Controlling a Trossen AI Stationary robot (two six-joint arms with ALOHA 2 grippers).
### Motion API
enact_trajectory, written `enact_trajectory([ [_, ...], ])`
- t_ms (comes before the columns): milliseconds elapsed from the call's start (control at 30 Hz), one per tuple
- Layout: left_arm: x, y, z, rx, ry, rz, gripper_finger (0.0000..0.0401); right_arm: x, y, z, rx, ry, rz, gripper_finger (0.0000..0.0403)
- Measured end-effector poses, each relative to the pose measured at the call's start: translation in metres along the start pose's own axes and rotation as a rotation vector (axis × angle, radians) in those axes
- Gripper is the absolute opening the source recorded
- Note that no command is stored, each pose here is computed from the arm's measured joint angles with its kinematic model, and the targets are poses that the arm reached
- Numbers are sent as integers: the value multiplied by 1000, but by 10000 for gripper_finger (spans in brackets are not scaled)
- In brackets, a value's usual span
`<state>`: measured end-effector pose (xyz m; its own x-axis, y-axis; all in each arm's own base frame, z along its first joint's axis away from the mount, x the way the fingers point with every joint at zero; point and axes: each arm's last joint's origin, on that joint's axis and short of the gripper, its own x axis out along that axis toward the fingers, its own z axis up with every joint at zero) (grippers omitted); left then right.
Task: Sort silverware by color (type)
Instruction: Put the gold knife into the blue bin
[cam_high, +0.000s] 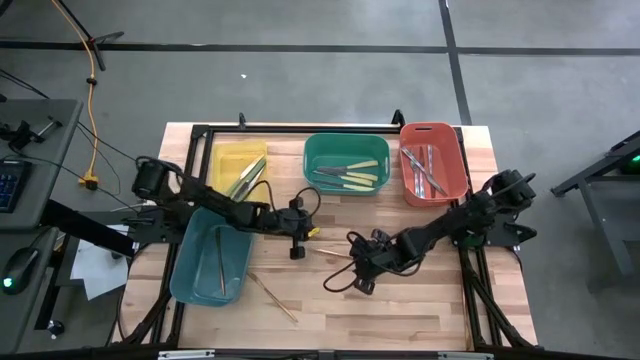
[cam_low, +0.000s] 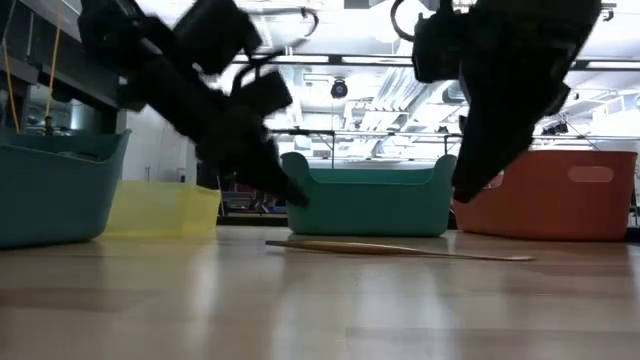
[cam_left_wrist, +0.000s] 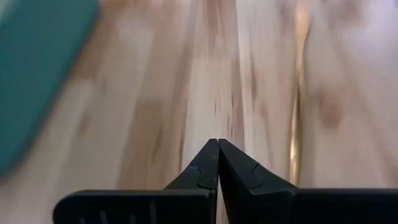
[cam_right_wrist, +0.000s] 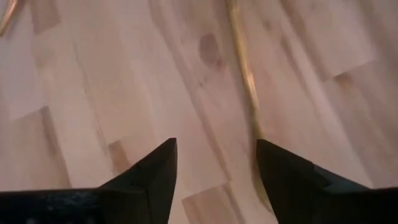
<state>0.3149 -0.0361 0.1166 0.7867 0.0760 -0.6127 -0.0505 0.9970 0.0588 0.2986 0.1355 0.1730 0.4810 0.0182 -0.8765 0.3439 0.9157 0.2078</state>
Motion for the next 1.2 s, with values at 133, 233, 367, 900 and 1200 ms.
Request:
enact_trajectory([
  [133, -12, -8, 9, 32, -26, 11, 0, -10, 0, 2, -4, -59, -21, 203],
  [233, -14, -23, 4, 116, -2, -67, 0, -18, 0, 0, -32, -69, -36, 204],
  [367, -7, -37, -10, 165, 53, -103, 0, -21, 1, 0, -37, -82, -41, 204],
  [900, 5, -37, -19, 153, 63, -124, 0, -21, 1, 0, -37, -84, -47, 204],
  [1200, -6, -39, -8, 165, 24, -132, 0, -21, 0, -1, -46, -79, -50, 204],
])
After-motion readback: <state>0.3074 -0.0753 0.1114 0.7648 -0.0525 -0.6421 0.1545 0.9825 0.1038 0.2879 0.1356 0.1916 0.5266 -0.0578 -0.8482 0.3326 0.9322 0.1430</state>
